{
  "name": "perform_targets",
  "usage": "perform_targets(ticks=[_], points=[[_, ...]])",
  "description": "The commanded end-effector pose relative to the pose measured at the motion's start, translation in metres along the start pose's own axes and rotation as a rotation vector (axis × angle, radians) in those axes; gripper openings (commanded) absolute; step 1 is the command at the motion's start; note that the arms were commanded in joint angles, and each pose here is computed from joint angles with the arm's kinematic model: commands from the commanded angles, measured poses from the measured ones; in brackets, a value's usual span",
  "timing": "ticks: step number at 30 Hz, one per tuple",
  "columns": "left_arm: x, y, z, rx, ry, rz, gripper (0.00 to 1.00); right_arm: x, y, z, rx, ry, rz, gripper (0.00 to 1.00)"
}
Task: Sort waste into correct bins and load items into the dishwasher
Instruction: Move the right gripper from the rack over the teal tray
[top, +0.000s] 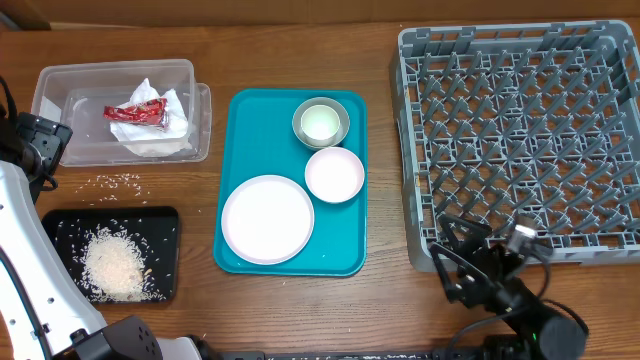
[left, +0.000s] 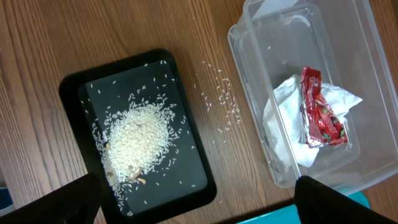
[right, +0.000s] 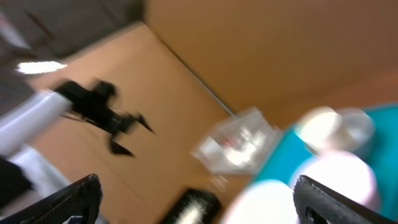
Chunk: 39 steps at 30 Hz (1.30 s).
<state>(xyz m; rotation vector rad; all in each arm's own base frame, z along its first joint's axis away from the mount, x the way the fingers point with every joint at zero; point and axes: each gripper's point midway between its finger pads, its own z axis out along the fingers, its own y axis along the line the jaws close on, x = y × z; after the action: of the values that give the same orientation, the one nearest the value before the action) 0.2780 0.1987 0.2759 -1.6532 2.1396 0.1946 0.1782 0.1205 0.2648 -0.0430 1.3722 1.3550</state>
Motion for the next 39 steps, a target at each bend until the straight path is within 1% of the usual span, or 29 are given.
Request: perform_targets(ticks=[1,3,5,8,10,16,20,22,26,29,32,35,39], points=[[-0.002,0.004,0.004,-0.023,-0.004,0.012,1.0,-0.032,0.017,-0.004,-0.062,-0.162,0.133,1.0],[-0.002,0.004,0.004,-0.023,-0.004,0.012,1.0,-0.055,0.032,-0.01,-0.103,-0.28,0.096,1.0],[-0.002,0.004,0.004,-0.023,-0.004,0.012,1.0,-0.073,0.04,-0.013,-0.103,-0.356,0.085,1.0],[-0.002,0.004,0.004,-0.023,-0.004,0.012,1.0,-0.092,0.052,-0.014,-0.083,-0.415,0.04,0.99],[-0.002,0.004,0.004,-0.023,-0.004,0.012,1.0,-0.102,0.062,-0.01,-0.057,-0.416,-0.031,1.0],[-0.002,0.004,0.004,-0.023,-0.004,0.012,1.0,-0.128,0.075,0.017,0.11,-0.304,-0.224,1.0],[-0.002,0.004,0.004,-0.023,-0.004,0.012,1.0,-0.139,0.084,0.049,0.155,-0.128,-0.332,1.0],[-0.002,0.004,0.004,-0.023,-0.004,0.012,1.0,-0.14,0.081,0.068,0.156,-0.017,-0.298,0.99],[-0.002,0.004,0.004,-0.023,-0.004,0.012,1.0,-0.12,0.063,0.108,0.128,0.23,-0.193,1.0],[-0.002,0.004,0.004,-0.023,-0.004,0.012,1.0,-0.09,0.038,0.137,0.161,0.396,-0.157,0.99],[-0.002,0.004,0.004,-0.023,-0.004,0.012,1.0,-0.051,0.007,0.165,0.274,0.529,-0.15,0.99],[-0.002,0.004,0.004,-0.023,-0.004,0.012,1.0,-0.012,-0.021,0.189,0.414,0.629,-0.202,1.0],[-0.002,0.004,0.004,-0.023,-0.004,0.012,1.0,0.03,-0.046,0.206,0.59,0.741,-0.28,1.0]])
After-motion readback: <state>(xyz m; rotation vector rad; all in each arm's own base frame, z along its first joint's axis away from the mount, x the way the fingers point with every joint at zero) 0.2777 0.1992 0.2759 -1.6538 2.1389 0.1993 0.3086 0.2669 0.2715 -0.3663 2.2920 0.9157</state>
